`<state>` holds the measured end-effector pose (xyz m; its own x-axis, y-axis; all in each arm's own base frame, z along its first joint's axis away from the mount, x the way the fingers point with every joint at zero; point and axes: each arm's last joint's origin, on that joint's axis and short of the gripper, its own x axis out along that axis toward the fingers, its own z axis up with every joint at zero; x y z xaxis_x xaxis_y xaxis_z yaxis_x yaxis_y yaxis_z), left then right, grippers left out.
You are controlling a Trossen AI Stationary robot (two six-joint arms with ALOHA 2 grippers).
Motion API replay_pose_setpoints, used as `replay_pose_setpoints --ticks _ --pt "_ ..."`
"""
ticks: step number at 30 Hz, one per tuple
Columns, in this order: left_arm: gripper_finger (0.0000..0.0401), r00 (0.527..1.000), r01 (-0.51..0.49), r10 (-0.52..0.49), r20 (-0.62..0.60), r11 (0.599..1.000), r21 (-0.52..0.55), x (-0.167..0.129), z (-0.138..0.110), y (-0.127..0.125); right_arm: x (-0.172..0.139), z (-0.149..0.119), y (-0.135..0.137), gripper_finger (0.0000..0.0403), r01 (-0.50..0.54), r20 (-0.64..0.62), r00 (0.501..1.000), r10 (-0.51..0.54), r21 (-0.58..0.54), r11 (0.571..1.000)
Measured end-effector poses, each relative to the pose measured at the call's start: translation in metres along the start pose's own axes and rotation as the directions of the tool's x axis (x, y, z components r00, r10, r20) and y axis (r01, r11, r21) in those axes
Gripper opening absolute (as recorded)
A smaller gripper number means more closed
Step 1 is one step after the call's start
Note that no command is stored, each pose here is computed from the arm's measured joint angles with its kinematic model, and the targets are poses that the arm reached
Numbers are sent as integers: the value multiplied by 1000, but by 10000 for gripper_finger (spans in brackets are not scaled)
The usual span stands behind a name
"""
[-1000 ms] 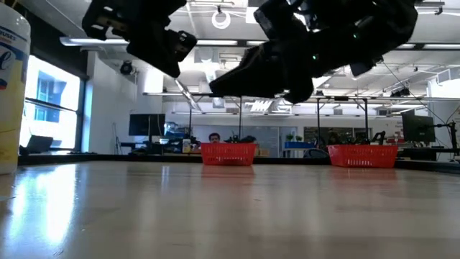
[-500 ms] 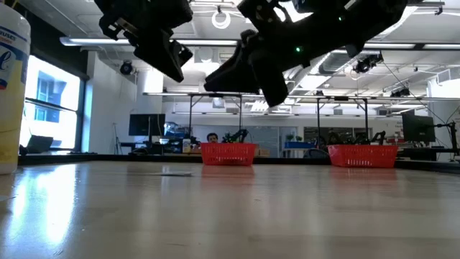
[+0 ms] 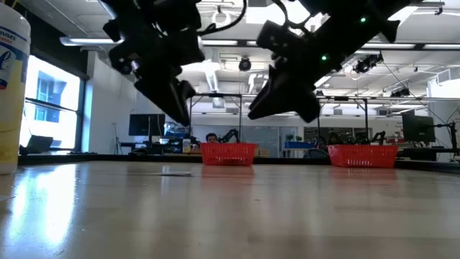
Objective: Pick & Place First Aid Supplies
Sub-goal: Put the ointment pack into the right red bin
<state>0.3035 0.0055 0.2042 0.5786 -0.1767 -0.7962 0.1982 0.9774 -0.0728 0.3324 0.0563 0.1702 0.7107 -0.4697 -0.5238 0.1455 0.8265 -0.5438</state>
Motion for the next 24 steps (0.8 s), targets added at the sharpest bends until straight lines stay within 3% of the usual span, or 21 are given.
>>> replay_pose_setpoints --ticks 6,12,24 --pt "163 1000 19 -21 9 988 152 24 1 4 -10 0 -2 126 -157 -1 987 158 70 985" --pt "165 997 41 -24 -67 962 272 41 -8 8 -10 0 -1 126 -191 1 981 192 95 977" --pt "127 992 -26 55 -113 970 242 64 -15 13 -9 0 -1 126 -205 8 979 205 106 973"
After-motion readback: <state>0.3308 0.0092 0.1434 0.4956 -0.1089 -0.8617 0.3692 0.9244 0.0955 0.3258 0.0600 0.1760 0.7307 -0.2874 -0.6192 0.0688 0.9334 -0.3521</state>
